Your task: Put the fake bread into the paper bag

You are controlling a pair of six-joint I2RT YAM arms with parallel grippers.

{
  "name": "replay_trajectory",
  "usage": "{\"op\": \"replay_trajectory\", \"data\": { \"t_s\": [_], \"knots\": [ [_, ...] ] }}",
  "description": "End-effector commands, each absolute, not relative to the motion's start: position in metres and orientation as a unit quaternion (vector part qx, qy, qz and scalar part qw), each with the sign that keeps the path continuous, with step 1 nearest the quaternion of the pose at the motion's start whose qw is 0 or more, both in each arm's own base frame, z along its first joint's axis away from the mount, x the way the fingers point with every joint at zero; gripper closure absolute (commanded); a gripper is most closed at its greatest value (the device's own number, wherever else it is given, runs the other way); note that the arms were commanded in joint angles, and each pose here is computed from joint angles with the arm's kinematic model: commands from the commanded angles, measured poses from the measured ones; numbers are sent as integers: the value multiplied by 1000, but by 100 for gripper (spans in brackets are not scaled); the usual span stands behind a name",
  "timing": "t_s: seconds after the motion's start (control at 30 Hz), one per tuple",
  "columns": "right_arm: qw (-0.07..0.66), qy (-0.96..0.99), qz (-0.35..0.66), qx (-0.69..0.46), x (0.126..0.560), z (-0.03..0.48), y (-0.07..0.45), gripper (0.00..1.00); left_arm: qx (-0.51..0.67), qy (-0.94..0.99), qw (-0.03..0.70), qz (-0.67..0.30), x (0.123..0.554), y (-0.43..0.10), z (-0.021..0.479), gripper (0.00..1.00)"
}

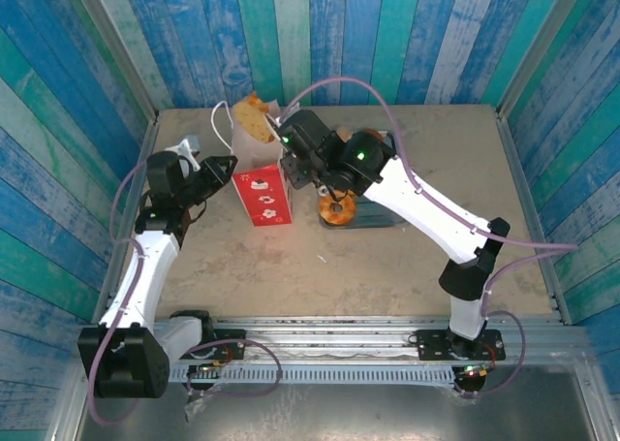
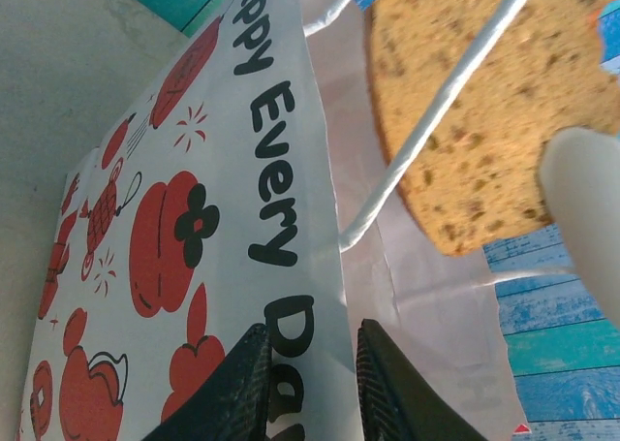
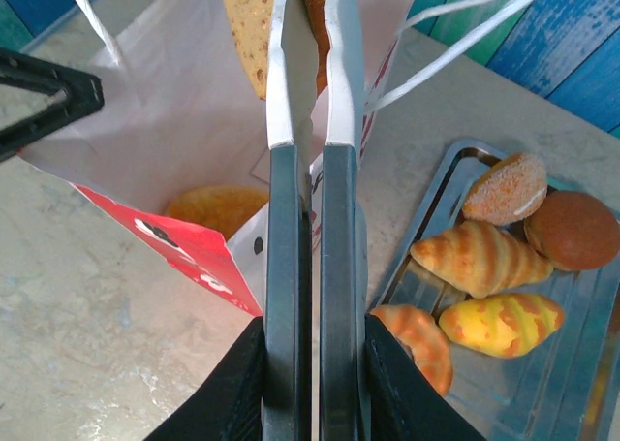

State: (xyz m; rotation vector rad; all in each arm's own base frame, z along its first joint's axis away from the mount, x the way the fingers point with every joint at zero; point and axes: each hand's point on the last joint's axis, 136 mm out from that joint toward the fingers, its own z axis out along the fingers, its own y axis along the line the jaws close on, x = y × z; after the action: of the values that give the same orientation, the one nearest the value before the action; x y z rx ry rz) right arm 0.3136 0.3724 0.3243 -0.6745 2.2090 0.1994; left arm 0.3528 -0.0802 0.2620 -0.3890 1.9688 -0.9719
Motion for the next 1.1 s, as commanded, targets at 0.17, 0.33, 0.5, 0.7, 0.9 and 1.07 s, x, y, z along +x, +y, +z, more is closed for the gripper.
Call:
{"op": "replay_trajectory", "data": {
  "t_s": [0.17,0.33,0.5,0.7,0.9,1.07],
  "knots": [
    [393,878,58,-266,318,318,375,76,-152,791,440,-397,355,-81,261,73],
    [391,878,56,-270,321,318,379,66,-149,792,443,-394,354,-81,262,73],
    [396,876,57,-269,324,323,379,59,-148,793,445,-388,354,-80,265,72],
    [409,873,52,-263,326,334,370,57,-150,791,449,-387,356,-78,269,71],
    [433,856,104,-264,318,371,372,58,-148,795,458,-368,356,-74,276,63],
    [453,835,170,-261,308,410,369,58,-148,791,467,-366,357,-72,285,49]
  ]
}}
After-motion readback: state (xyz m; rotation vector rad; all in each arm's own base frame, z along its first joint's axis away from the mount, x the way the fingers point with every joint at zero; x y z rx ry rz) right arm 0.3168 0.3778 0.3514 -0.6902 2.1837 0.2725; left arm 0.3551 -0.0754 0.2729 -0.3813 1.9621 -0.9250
